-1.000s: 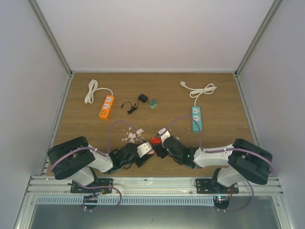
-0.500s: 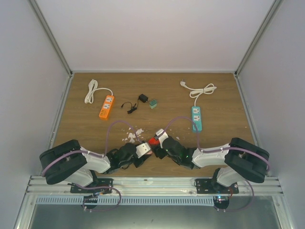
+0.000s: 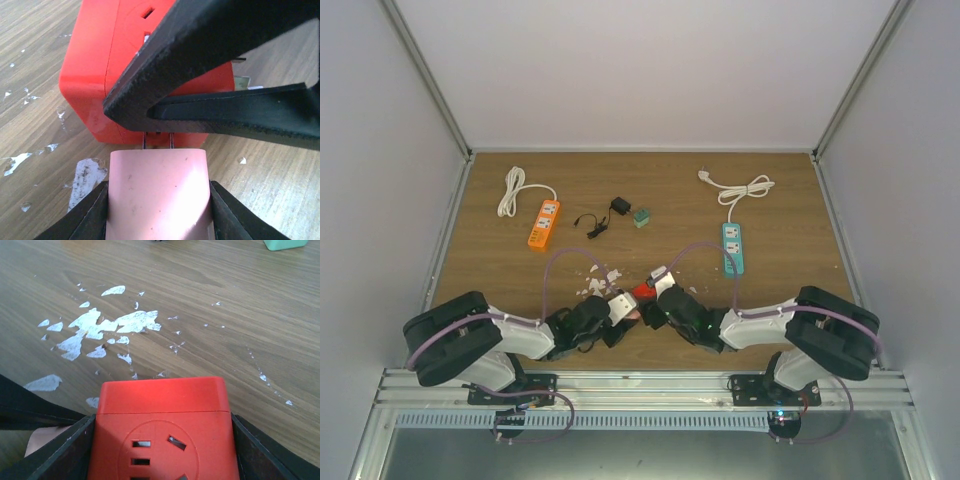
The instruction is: Insert the plug
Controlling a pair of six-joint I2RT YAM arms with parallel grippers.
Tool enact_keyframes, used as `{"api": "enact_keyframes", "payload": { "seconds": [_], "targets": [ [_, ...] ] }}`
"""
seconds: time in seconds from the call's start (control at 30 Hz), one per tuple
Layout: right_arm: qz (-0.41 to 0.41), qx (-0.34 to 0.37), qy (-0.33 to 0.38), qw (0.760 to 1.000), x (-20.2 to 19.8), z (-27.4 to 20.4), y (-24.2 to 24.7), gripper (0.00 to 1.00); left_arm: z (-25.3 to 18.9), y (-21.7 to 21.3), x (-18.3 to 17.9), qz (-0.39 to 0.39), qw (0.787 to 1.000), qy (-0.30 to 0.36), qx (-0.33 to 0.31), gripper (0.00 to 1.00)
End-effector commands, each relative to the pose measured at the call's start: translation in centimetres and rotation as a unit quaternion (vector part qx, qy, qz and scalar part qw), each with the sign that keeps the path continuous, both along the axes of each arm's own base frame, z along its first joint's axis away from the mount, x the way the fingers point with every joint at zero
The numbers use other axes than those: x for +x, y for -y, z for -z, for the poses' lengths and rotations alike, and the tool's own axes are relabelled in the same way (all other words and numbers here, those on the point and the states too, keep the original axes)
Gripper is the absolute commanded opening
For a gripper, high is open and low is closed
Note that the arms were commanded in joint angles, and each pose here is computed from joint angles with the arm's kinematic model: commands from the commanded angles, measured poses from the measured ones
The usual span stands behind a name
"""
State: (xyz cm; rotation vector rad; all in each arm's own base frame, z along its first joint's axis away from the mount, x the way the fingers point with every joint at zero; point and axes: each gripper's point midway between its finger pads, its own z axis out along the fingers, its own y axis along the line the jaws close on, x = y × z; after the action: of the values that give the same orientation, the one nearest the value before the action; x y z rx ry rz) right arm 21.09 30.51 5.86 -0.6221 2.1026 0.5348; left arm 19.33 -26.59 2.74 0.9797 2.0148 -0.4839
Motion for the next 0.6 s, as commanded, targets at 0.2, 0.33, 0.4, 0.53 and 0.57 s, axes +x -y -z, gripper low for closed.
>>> {"api": "enact_keyframes", "payload": {
  "seconds": [0.2, 0.33, 0.4, 0.53, 0.57],
  "targets": [
    [-0.278, 0.129, -0.177, 0.935, -13.2, -2.6, -8.8, 0.47, -12.1, 2.4, 8.8, -0.118, 0.969, 0.136, -0.169, 0.11],
    [-0.33, 0.112, -0.169, 0.922, -15.0, -2.3, -9.1, 0.48, -11.9, 4.0, 7.4, -0.031, 0.975, 0.149, -0.16, 0.12],
    [-0.353, 0.102, -0.165, 0.915, -16.0, -2.0, -9.0, 0.48, -11.5, 3.9, 7.3, -0.007, 0.977, 0.152, -0.152, 0.12],
    [-0.392, 0.103, -0.162, 0.9, -17.3, -2.2, -8.5, 0.49, -11.6, 3.5, 7.5, 0.03, 0.978, 0.15, -0.146, 0.13],
    [-0.394, 0.103, -0.159, 0.899, -17.3, -2.4, -8.5, 0.49, -11.8, 3.3, 8.0, 0.024, 0.977, 0.153, -0.144, 0.13]
  ]
}}
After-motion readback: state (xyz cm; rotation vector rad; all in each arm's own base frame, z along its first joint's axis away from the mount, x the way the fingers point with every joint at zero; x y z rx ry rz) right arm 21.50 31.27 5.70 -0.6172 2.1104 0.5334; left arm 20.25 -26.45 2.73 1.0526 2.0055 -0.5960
